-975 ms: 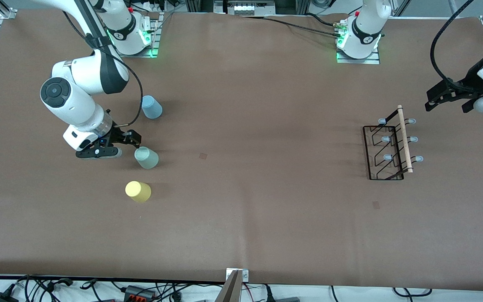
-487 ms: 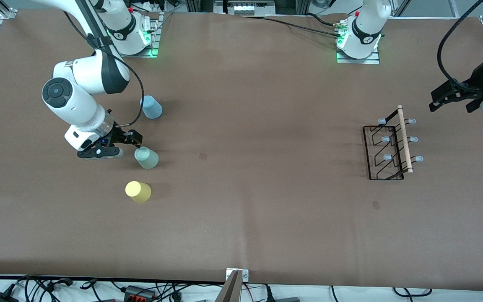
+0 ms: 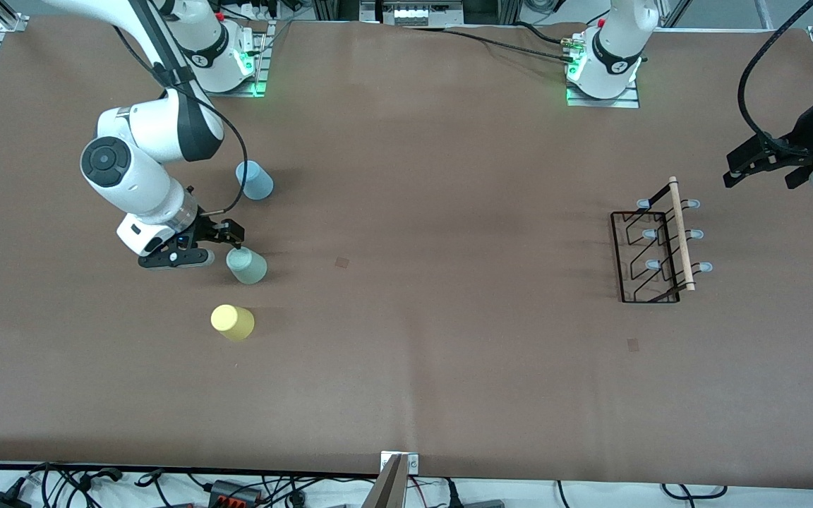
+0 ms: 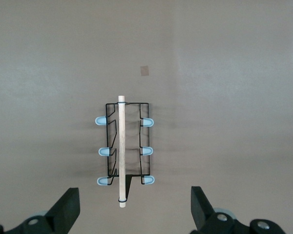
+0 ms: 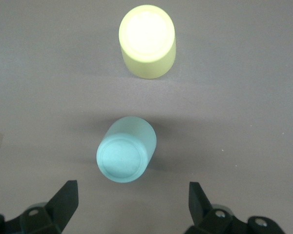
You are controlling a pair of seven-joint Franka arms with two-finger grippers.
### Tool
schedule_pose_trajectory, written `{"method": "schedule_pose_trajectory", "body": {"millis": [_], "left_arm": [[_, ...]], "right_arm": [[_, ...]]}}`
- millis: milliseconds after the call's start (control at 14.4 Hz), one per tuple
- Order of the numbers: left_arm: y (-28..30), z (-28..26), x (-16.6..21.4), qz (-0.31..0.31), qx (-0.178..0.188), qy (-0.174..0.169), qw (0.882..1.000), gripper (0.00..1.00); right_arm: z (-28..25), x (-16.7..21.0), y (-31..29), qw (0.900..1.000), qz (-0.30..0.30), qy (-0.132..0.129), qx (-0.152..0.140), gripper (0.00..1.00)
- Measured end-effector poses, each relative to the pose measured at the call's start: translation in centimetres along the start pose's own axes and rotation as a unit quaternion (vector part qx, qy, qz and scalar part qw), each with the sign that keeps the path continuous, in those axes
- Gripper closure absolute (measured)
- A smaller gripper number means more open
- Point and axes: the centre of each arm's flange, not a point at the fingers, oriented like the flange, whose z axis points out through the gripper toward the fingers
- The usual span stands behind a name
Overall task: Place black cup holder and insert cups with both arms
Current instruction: 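Lower the right gripper around the teal cup and close it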
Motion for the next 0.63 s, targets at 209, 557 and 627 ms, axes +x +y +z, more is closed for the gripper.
{"method": "schedule_pose_trajectory", "body": {"millis": [209, 557, 627], "left_arm": [[0.0, 0.0, 0.0, 0.0, 0.0, 0.0, 1.0, 0.0], [0.0, 0.0, 0.0, 0.0, 0.0, 0.0, 1.0, 0.0], [0.0, 0.0, 0.0, 0.0, 0.0, 0.0, 1.0, 0.0]], "right_arm": [[1.5, 0.1, -0.1, 1.0, 0.0, 0.005, 0.001, 0.0], [3.9, 0.8, -0.2, 0.999, 0.019, 0.031, 0.006, 0.0], [4.4, 0.7, -0.5, 0.999, 0.031, 0.032, 0.007, 0.0]]}}
